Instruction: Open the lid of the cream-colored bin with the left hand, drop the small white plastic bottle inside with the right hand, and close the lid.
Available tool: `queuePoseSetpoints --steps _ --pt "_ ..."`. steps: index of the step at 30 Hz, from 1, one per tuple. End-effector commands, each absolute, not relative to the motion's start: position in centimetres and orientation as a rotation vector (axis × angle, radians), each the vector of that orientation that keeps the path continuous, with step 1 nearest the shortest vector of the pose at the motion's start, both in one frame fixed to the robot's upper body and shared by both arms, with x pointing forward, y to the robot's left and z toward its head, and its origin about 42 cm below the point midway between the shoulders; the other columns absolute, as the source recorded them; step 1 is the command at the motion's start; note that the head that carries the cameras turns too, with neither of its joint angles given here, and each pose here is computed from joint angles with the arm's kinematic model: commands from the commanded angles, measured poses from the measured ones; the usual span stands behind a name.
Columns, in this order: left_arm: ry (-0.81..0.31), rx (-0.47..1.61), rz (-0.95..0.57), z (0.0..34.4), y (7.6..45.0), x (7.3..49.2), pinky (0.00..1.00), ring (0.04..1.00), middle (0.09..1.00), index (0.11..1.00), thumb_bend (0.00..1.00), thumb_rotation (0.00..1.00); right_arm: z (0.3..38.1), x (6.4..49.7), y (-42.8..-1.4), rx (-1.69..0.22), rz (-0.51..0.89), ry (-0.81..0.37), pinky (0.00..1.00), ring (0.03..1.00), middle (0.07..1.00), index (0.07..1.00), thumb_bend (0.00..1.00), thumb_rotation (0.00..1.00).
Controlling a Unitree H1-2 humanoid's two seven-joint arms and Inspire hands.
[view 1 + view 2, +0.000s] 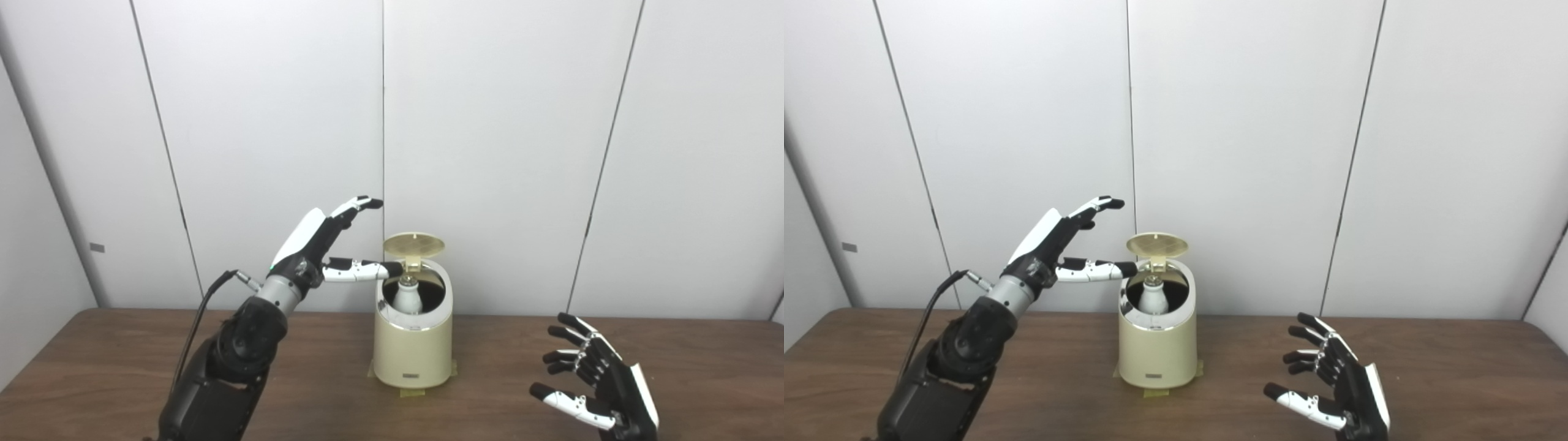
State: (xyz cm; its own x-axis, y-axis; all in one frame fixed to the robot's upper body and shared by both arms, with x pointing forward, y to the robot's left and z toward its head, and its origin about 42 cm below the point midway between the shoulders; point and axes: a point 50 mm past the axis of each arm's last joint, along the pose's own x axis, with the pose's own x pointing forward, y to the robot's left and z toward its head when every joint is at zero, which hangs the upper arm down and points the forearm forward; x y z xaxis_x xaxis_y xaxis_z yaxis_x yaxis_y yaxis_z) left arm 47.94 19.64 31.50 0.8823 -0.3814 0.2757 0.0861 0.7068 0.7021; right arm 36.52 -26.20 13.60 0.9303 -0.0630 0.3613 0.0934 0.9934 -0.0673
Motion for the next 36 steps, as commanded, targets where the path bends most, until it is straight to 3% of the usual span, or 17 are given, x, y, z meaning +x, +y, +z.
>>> queuePoseSetpoints --steps 1,7,11,18,31,36 --pt "-0.523 0.796 -0.279 35.4 18.8 48.8 0.95 0.996 0.946 0.899 0.93 0.46 14.9 36.9 -25.9 -0.067 -0.073 -0.44 0.48 0.549 0.742 0.783 0.73 0.16" --pt "-0.51 0.871 -0.324 35.6 17.7 49.7 0.9 0.985 0.961 0.928 0.94 0.47 15.2 36.7 -25.6 -0.077 -0.079 -0.445 0.47 0.531 0.74 0.782 0.73 0.19" --pt "-0.491 0.978 -0.321 35.1 17.3 50.0 0.98 1.0 0.958 0.922 0.94 0.48 15.3 36.7 -25.3 -0.085 -0.081 -0.445 0.46 0.531 0.739 0.788 0.74 0.23" --pt "-0.485 1.063 -0.337 34.3 17.3 50.5 1.0 1.0 0.935 0.909 0.95 0.48 15.6 36.6 -24.8 -0.104 -0.08 -0.453 0.45 0.524 0.738 0.792 0.74 0.26" --pt "-0.505 1.216 -0.384 33.8 17.4 50.0 1.0 1.0 0.915 0.905 0.99 0.55 16.0 36.4 -24.2 -0.107 -0.09 -0.456 0.44 0.513 0.728 0.787 0.71 0.19" --pt "-0.55 1.267 -0.385 33.9 17.8 49.3 1.0 1.0 0.895 0.892 0.99 0.52 16.0 36.3 -24.1 -0.112 -0.091 -0.447 0.43 0.511 0.726 0.783 0.72 0.21"
